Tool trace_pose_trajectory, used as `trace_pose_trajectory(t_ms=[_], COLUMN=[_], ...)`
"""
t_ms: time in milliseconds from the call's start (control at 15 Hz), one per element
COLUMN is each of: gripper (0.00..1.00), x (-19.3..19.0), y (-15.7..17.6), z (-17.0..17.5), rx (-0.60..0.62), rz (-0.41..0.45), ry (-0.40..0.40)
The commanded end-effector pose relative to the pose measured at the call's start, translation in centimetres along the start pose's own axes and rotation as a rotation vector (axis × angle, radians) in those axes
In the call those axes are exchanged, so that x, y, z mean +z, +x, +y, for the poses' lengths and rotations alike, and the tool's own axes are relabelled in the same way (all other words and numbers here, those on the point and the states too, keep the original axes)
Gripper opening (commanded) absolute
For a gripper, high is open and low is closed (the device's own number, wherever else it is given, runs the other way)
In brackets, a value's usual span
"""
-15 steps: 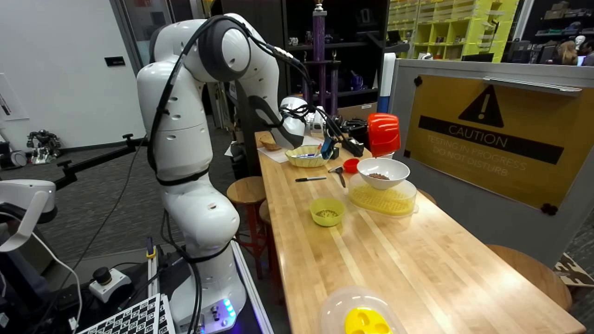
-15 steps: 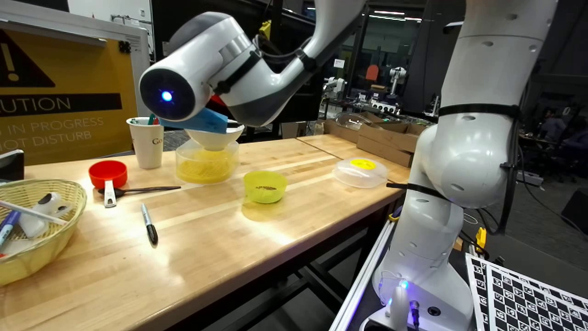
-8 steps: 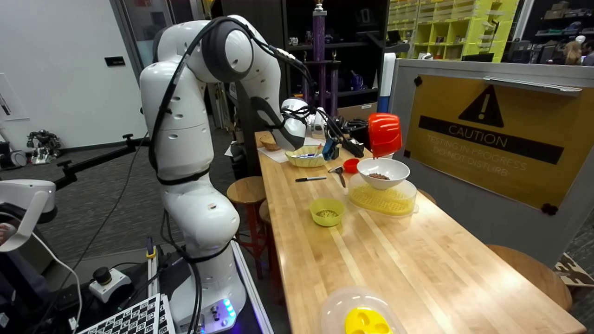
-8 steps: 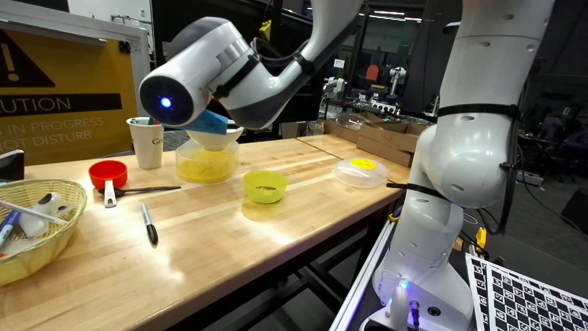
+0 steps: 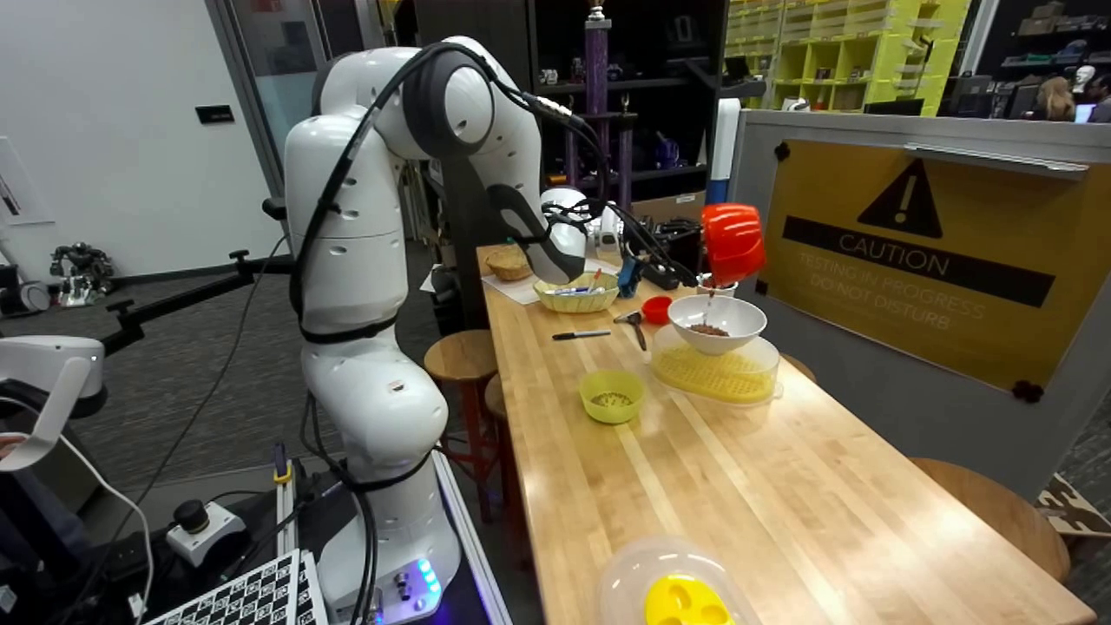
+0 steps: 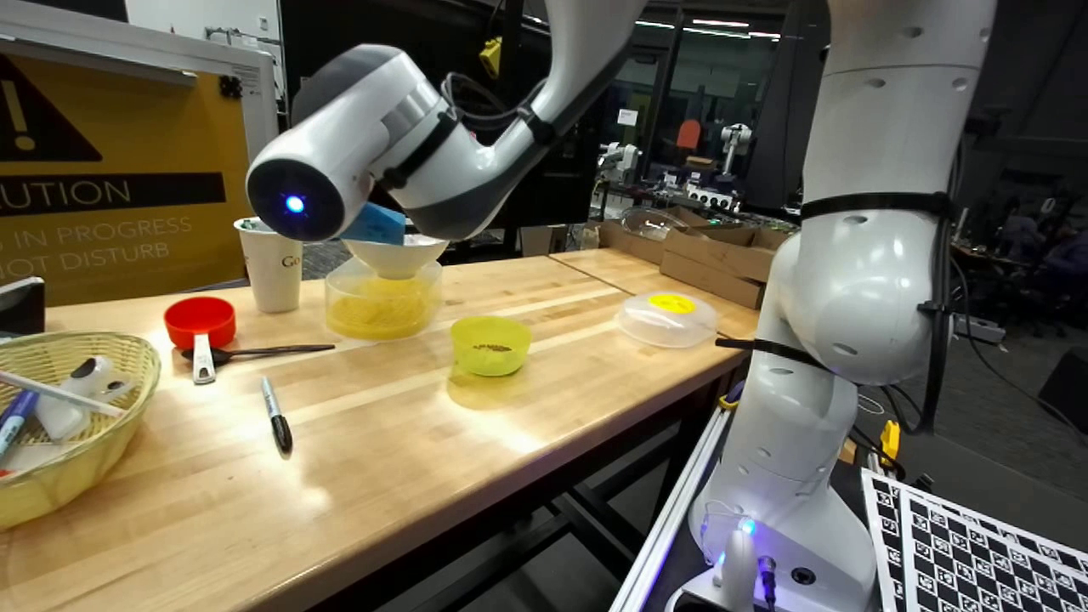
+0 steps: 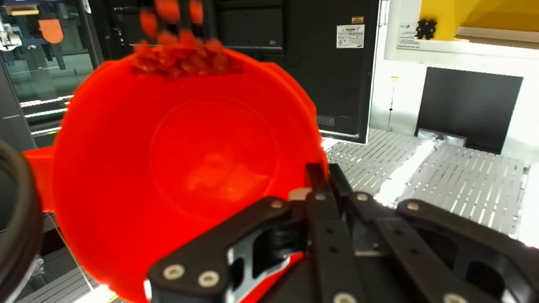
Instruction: Pour the contents of the orange bowl into the white bowl on the left
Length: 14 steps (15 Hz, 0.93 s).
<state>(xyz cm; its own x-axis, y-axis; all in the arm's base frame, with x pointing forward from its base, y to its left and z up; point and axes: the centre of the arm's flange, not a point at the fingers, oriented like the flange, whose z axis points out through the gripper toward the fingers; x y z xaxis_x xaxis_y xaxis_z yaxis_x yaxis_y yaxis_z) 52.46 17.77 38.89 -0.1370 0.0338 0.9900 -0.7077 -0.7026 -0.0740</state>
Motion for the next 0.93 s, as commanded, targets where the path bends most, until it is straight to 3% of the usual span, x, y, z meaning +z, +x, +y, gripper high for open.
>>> trace_pose_trajectory(t_ms=[0, 867], gripper=[0.01, 0.01], x=[1.8, 3.1], y=[0.0, 0.0], z=[-1.4, -2.6], rx=[0.000, 0.067], rz=[0.049, 0.136], ry=[0.009, -0.034])
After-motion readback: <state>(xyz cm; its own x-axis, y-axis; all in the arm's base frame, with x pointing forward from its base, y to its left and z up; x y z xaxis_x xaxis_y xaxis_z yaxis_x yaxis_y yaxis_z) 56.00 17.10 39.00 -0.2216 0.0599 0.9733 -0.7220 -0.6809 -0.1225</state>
